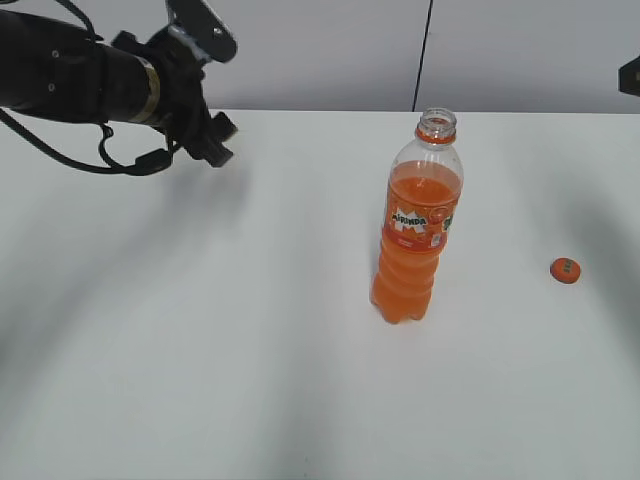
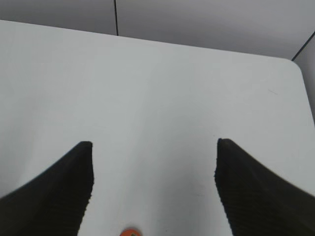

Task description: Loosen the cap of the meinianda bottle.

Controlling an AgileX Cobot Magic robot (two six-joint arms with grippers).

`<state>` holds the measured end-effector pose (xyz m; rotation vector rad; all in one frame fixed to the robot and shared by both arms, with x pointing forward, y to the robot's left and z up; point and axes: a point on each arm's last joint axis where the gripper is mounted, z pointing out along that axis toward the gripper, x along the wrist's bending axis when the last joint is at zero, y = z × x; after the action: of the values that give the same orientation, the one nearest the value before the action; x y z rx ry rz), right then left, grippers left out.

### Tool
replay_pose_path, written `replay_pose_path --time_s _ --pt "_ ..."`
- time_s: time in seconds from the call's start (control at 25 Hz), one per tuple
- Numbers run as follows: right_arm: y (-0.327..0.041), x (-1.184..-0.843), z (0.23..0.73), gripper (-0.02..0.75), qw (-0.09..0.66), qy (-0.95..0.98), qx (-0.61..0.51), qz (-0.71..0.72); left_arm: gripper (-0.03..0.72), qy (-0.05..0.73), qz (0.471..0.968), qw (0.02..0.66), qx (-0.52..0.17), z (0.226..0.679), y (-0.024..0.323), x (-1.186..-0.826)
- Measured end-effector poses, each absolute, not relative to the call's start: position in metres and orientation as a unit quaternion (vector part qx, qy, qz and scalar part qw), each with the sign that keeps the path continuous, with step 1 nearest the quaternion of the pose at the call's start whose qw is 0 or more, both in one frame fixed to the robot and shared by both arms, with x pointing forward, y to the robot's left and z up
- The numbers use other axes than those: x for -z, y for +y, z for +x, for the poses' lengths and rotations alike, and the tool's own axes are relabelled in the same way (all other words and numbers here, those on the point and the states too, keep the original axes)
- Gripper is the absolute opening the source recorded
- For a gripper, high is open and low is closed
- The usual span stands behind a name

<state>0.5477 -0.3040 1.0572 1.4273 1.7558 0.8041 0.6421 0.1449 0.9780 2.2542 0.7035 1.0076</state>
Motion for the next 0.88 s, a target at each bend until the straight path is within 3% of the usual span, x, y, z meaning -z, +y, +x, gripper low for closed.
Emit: replay_pose_path --time_s 0.16,0.28,0.6,0.76,0.88 --pt "-0.307 -1.06 0.548 0.577 0.398 0.707 -0.285 0.51 0.501 0.37 0.799 0.205 -0.427 0.645 0.173 -0.987" --pt "-0.308 -1.06 0.548 0.577 0.416 0.727 -0.262 0.48 0.484 0.411 0.8 0.141 -0.414 0.64 0.192 -0.987" --pt "-0.307 -1.059 0.547 0.577 0.392 0.714 -0.274 0.511 0.477 0.522 0.804 0.032 -0.283 0.625 0.242 -0.98" --pt "-0.305 -1.066 0.547 0.577 0.348 0.706 -0.279 0.55 0.476 0.575 0.795 0.03 -0.19 0.623 0.265 -0.988" --pt "-0.304 -1.081 0.549 0.577 0.322 0.698 -0.283 0.573 0.476 0.607 0.778 0.025 -0.159 0.624 0.28 -0.999"
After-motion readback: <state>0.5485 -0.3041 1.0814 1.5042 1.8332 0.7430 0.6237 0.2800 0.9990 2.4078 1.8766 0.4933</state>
